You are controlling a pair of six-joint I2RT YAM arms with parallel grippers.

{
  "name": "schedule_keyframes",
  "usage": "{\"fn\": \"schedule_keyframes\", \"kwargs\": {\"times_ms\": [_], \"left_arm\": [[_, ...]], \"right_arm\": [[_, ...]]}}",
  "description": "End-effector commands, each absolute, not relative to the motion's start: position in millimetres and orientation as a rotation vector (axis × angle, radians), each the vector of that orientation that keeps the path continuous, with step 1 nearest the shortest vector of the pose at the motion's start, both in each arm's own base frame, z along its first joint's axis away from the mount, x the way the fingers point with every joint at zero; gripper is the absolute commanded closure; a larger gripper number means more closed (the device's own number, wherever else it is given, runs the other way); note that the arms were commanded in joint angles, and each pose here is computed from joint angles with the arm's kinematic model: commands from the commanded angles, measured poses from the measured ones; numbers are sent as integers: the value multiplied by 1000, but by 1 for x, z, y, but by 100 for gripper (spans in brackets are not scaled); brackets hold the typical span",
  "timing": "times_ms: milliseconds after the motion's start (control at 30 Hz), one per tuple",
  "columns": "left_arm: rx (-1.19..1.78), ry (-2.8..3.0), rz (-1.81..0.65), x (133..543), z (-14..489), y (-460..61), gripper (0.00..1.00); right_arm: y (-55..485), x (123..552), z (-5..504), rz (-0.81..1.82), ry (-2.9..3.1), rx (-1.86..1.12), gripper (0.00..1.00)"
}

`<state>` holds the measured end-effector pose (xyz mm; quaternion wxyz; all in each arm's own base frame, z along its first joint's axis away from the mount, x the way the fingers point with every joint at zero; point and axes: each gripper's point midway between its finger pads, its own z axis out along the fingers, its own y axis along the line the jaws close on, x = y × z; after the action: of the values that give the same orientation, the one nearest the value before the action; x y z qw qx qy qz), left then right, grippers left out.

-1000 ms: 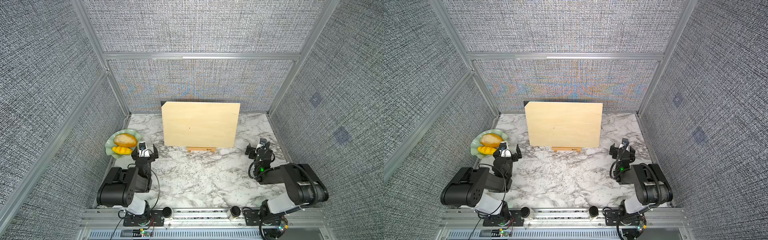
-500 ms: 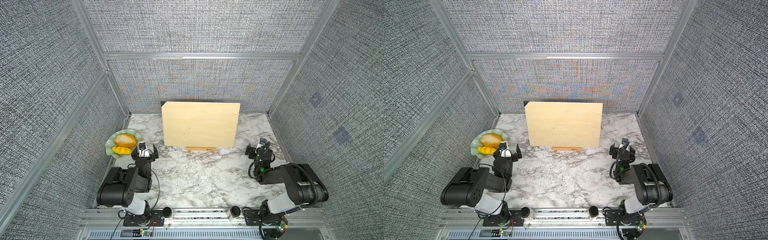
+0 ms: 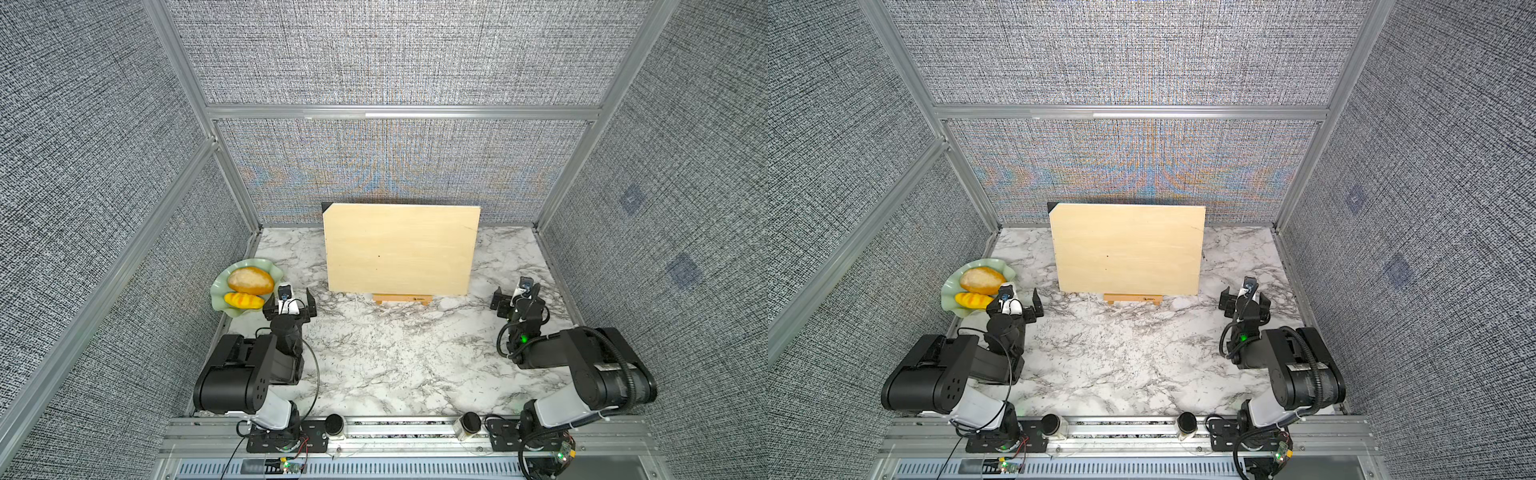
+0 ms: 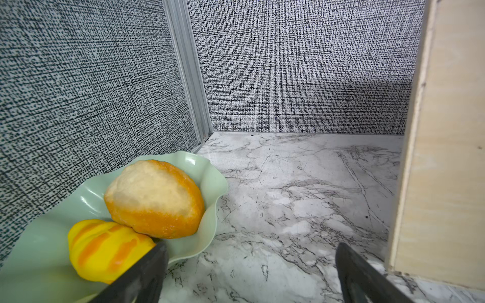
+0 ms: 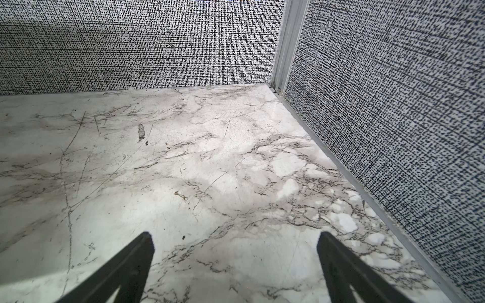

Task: Disassemble the easel
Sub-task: Pick up the drawing board from the easel.

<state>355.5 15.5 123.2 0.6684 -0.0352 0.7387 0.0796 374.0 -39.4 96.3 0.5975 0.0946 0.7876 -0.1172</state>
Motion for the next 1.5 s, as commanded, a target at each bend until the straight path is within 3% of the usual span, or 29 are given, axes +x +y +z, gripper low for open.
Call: {"fn": "schedule_keyframes", "kwargs": {"times_ms": [0, 367, 567, 633, 800, 867, 1000, 1067, 1100, 1467], "left_arm": [[-85, 1634, 173, 357, 131, 15, 1], [-87, 1633, 173, 357, 132, 16, 2], [-87, 1634, 173, 356, 131, 16, 21], [-88, 1632, 172, 356, 132, 16, 24], [-80, 1623, 170, 355, 133, 15, 32], [-77, 1616, 162, 353, 138, 14, 39], [-79, 1609, 160, 352, 152, 14, 54], [-113, 1605, 182, 351, 162, 20, 70], [-129, 1607, 188, 351, 168, 22, 73], [-107, 1683, 41, 371, 234, 2, 67]], "right_arm": [[-40, 377, 104, -271, 1795, 228, 1], [-40, 378, 104, -260, 1801, 225, 1], [-40, 378, 104, -254, 1803, 225, 1], [-40, 378, 104, -253, 1801, 225, 3], [-43, 376, 105, -264, 1792, 242, 25], [-46, 372, 109, -273, 1774, 267, 32], [-44, 363, 117, -254, 1734, 254, 35], [-44, 362, 119, -249, 1734, 249, 35], [-43, 363, 120, -247, 1741, 244, 36], [-29, 365, 156, -101, 1828, 233, 32]]}}
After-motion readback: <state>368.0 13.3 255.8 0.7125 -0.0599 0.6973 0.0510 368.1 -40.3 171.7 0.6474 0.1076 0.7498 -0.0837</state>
